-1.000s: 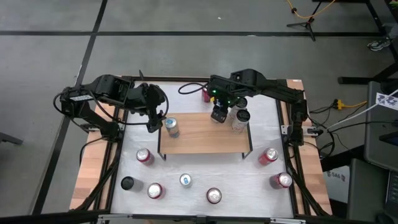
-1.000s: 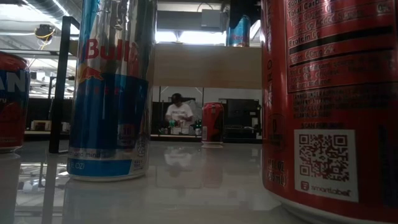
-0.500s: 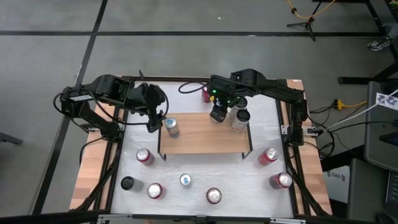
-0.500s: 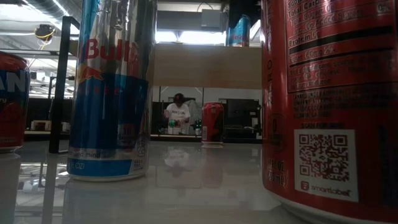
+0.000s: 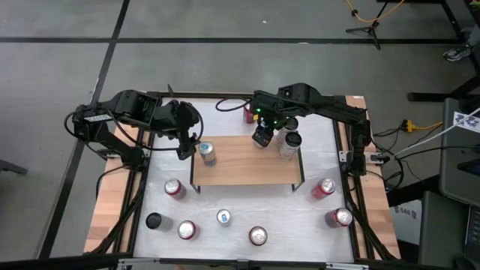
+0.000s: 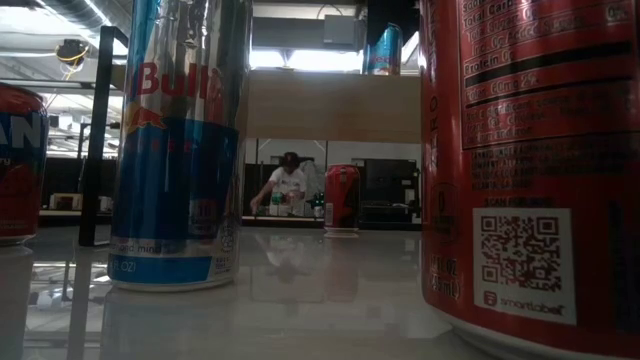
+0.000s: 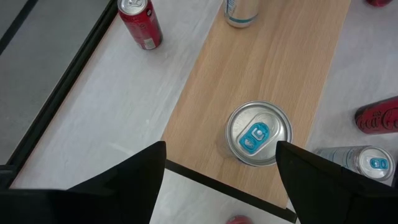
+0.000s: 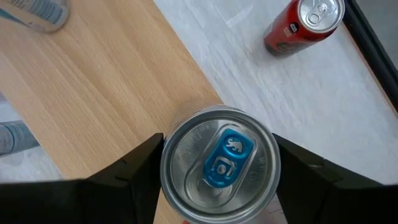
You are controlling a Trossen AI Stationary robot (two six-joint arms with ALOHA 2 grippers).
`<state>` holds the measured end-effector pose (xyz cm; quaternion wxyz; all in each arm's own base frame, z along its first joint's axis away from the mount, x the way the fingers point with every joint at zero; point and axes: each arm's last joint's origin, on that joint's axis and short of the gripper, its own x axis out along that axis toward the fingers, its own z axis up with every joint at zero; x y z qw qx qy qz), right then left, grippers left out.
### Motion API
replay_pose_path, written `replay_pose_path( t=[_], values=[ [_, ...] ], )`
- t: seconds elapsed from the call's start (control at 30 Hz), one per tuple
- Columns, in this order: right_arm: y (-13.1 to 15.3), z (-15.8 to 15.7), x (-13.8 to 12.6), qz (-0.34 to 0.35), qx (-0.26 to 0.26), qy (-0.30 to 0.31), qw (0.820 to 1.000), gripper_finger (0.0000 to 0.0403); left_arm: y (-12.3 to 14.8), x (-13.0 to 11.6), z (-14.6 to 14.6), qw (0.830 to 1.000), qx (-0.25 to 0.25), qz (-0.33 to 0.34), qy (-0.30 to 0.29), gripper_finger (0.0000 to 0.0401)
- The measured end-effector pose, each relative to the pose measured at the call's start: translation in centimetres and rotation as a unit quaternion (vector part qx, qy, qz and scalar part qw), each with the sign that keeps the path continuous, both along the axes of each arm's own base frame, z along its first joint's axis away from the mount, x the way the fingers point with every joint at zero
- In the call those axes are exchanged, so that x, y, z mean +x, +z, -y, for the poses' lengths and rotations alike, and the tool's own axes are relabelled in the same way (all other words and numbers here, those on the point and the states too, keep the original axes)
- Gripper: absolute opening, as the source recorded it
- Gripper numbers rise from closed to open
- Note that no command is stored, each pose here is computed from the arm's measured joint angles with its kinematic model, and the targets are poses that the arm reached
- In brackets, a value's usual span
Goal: Place canned beverage on shelf
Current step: Adjust the right blue soda can on the shelf
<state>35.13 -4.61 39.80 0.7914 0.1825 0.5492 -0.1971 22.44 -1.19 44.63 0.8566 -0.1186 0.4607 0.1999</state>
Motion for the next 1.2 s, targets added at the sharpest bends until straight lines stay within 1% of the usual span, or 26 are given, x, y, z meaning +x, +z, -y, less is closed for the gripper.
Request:
replay_pose_path(
  t=[0.37,0.8,1.2],
  values=[
    [0.01,-0.11,0.00,0.002,0.014,0.006,1.000,0.0245,0.00,0.00,0.00,1.000,0.000,0.000,-0.001,0.0295],
    [0.08,-0.10,-0.02,0.004,0.013,0.006,1.000,0.0291,0.00,0.00,0.01,1.000,0.000,0.000,-0.001,0.0295],
    [0.07,-0.08,-0.03,0.004,0.014,0.003,1.000,0.0288,0.00,0.00,0.00,1.000,0.000,0.000,-0.001,0.0295]
  ],
)
